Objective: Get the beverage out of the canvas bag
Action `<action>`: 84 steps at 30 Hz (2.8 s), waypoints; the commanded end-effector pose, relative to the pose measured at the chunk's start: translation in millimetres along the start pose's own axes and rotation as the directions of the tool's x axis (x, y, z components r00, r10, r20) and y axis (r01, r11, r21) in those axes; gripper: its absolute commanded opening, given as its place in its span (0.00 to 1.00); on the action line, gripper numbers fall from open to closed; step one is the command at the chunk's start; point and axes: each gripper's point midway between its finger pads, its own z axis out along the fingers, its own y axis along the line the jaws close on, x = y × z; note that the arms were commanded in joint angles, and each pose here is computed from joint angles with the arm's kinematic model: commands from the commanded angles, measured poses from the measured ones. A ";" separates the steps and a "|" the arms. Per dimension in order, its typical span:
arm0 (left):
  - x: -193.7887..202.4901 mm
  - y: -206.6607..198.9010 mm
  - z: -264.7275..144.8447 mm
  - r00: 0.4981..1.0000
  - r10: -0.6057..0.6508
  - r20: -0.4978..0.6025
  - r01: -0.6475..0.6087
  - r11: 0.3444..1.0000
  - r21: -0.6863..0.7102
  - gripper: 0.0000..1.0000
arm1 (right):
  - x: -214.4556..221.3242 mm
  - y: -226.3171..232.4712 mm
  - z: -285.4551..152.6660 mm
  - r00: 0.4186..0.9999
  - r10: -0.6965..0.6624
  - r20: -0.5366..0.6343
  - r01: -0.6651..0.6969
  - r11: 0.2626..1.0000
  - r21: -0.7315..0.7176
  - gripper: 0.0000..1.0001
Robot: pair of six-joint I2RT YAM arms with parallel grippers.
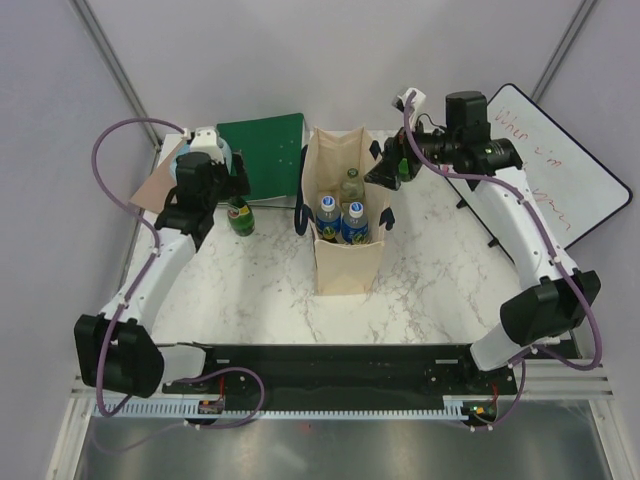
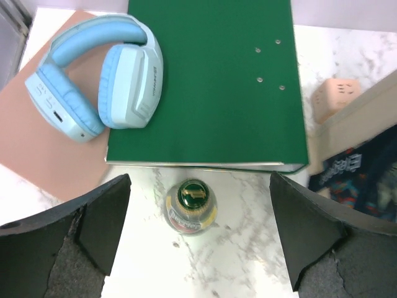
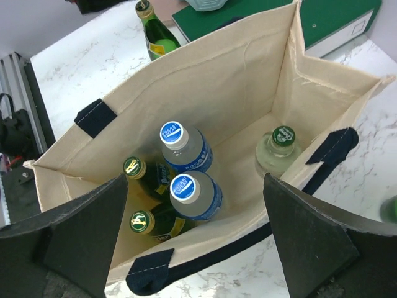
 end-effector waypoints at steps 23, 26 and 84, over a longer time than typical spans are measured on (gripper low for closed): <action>-55.3 -120.6 -131.8 0.562 -0.531 -0.634 0.820 0.457 0.344 0.94 | 57.2 20.6 42.9 0.884 -0.183 -0.430 0.219 0.975 0.033 0.87; -49.2 -119.6 -130.3 0.578 -0.521 -0.628 0.808 0.471 0.353 0.93 | 64.6 15.8 45.9 0.871 -0.169 -0.460 0.221 0.973 0.060 0.86; -39.8 -118.7 -138.2 0.673 -0.454 -0.584 0.734 0.510 0.449 0.89 | -10.4 8.2 28.2 0.870 -0.341 -0.356 0.407 0.905 0.127 0.00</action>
